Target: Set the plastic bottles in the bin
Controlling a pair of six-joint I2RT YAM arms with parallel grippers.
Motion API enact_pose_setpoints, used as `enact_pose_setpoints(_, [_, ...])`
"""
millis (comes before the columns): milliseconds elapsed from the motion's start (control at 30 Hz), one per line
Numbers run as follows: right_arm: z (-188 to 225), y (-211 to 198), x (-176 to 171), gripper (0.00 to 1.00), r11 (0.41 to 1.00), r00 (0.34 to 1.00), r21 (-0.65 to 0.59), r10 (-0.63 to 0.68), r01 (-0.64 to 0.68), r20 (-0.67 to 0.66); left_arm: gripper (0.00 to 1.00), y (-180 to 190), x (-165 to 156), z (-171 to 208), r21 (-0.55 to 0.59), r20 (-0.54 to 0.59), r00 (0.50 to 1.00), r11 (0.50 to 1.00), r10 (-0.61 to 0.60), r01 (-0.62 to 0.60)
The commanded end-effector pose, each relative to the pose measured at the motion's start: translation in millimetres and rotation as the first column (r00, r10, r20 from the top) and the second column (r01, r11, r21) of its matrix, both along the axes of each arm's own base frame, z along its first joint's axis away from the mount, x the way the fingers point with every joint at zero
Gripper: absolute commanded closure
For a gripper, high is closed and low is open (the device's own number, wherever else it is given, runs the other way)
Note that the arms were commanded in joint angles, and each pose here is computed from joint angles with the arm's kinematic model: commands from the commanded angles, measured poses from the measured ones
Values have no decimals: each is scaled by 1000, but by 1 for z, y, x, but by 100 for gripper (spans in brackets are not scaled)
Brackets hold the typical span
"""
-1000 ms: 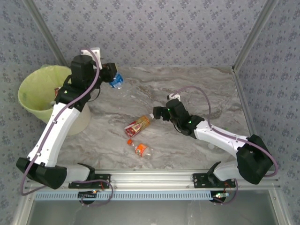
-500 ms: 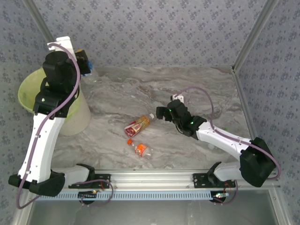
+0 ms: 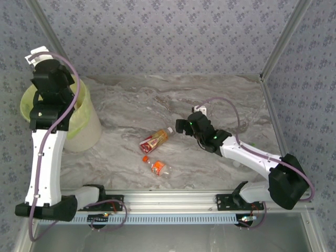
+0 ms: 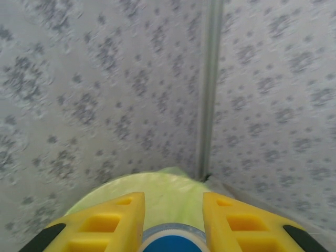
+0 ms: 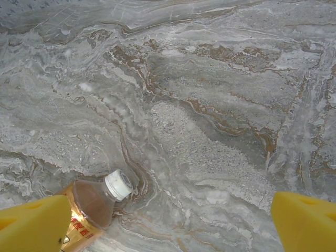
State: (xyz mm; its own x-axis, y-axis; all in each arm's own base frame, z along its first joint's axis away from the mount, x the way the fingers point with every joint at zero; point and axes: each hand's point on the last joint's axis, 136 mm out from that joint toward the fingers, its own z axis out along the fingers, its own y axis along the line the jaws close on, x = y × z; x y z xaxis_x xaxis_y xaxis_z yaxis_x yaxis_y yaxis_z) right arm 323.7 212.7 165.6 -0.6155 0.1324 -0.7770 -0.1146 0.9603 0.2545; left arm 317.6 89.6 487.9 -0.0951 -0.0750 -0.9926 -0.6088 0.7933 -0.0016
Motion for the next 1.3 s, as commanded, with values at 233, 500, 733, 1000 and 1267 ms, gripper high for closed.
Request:
enact_pose_setpoints(233, [-7,1,5,0,1000,999,-13,-21,20,-39,100,49,3,-65,-25,-159,962,973,223,-229])
enact_pose_setpoints(500, [-8,5,5,0,1000,999,-9,-10,10,-45,88,72,0,-110,1,-294,889,930,351,-367])
enact_pose_setpoints(733, [-5,6,0,0,1000,999,-12,4,-5,-43,2,85,-7,-110,-4,-308,855,899,416,-439])
enact_pose_setpoints(1000, [-6,3,-4,0,1000,1000,-8,11,-11,-28,0,65,-1,-100,-127,-245,933,945,264,-301])
enact_pose_setpoints(1267, [-2,5,-3,0,999,1000,-19,26,-26,-14,1,13,16,-85,-310,-48,995,948,-83,64])
